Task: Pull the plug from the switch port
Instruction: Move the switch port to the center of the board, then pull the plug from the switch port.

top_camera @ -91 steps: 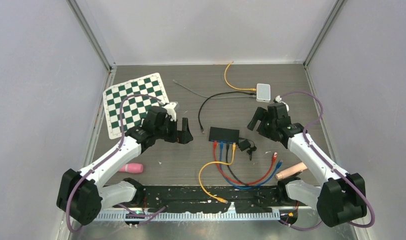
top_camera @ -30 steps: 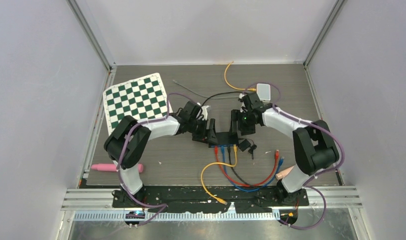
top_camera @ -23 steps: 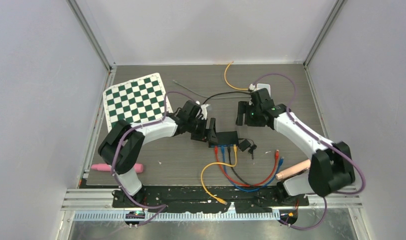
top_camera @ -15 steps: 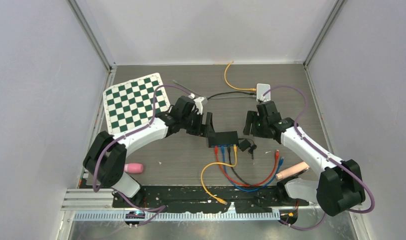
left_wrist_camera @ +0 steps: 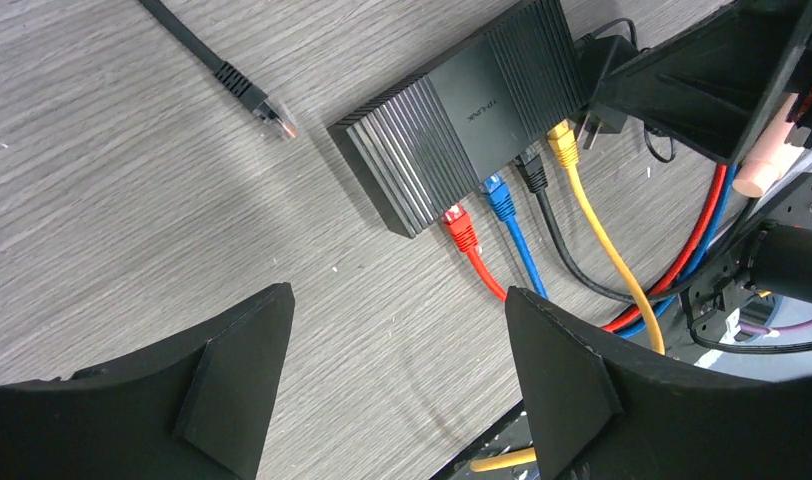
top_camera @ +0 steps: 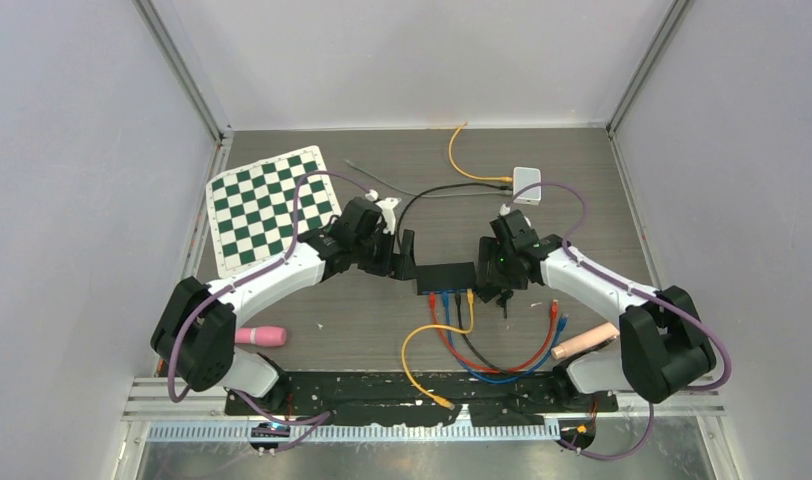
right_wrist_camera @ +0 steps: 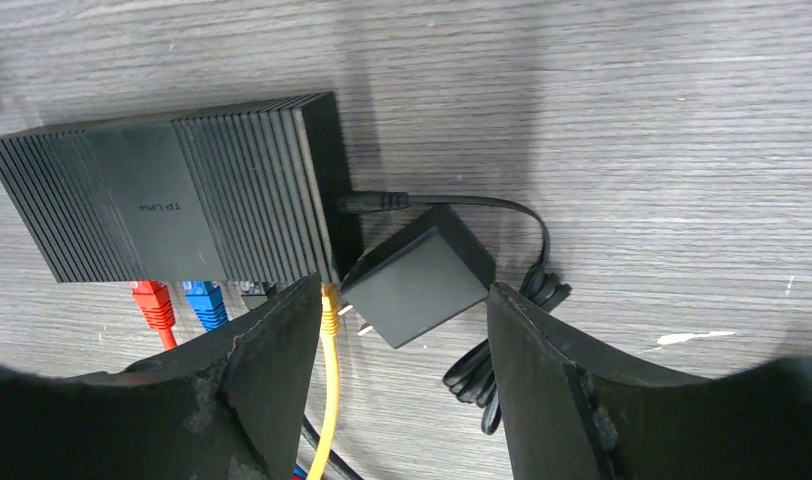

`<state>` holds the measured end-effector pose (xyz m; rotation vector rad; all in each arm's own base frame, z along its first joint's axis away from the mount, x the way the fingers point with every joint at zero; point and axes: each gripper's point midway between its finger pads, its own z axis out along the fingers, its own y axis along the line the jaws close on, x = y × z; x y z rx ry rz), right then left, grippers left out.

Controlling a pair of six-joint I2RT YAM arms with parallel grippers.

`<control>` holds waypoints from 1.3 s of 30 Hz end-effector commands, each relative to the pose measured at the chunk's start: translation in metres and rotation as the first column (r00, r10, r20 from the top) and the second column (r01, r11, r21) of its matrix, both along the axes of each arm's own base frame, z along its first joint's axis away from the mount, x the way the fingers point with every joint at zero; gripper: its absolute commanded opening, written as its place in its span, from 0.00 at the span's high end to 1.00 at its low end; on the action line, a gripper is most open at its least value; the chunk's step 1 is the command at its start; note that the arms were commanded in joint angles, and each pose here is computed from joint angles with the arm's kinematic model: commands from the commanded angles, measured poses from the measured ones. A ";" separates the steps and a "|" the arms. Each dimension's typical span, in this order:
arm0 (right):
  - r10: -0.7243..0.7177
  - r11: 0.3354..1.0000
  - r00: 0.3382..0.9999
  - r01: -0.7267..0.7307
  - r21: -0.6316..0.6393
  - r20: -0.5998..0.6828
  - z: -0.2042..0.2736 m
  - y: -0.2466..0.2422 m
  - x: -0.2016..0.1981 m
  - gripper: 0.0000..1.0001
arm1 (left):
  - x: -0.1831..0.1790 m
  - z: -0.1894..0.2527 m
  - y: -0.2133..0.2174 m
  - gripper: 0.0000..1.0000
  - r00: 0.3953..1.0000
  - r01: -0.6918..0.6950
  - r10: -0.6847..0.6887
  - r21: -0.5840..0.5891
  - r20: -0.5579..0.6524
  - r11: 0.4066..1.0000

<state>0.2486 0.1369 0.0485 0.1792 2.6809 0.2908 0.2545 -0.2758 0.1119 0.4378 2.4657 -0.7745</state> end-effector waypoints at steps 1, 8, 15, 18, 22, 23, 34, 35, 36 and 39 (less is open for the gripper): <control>0.026 0.995 0.999 -0.023 -0.093 0.022 0.007 0.008 0.008 0.32 | 0.002 0.011 0.007 0.19 0.998 -0.008 0.007 0.011 0.055 1.000; 0.001 0.969 1.000 0.005 -0.246 0.022 -0.005 -0.017 0.003 0.36 | 0.004 0.013 0.011 0.19 0.998 -0.002 -0.001 0.038 0.061 0.999; 0.059 0.983 0.996 -0.046 -0.176 0.069 0.006 -0.005 0.005 0.38 | 0.003 0.011 0.013 0.19 0.998 0.003 -0.006 0.057 0.058 0.998; 0.089 0.984 0.994 -0.078 -0.160 0.060 0.004 -0.001 0.002 0.38 | 0.004 0.011 0.012 0.19 0.998 0.002 -0.005 0.054 0.057 0.999; 0.096 0.978 0.995 -0.095 -0.187 -0.004 -0.011 -0.005 -0.007 0.39 | 0.004 0.012 0.010 0.19 0.999 0.011 -0.014 0.053 0.052 0.999; 0.092 0.974 0.996 -0.094 -0.204 -0.020 -0.014 -0.009 -0.010 0.39 | 0.004 0.012 0.010 0.19 0.999 0.013 -0.016 0.054 0.052 0.998; 0.066 0.958 0.997 -0.075 -0.277 -0.041 -0.001 -0.034 -0.028 0.40 | 0.003 0.010 0.014 0.19 0.998 0.010 -0.013 0.070 0.054 0.997; 0.074 0.953 0.996 -0.086 -0.290 -0.052 -0.001 -0.037 -0.030 0.40 | 0.003 0.010 0.014 0.19 0.998 0.010 -0.014 0.070 0.055 0.997; 0.079 0.951 0.995 -0.093 -0.296 -0.060 -0.001 -0.037 -0.030 0.40 | 0.003 0.010 0.014 0.19 0.999 0.009 -0.013 0.071 0.053 0.997; 0.133 0.947 0.983 -0.164 -0.275 -0.127 -0.008 -0.034 -0.043 0.40 | 0.002 0.009 0.014 0.19 0.999 0.014 -0.017 0.070 0.050 0.997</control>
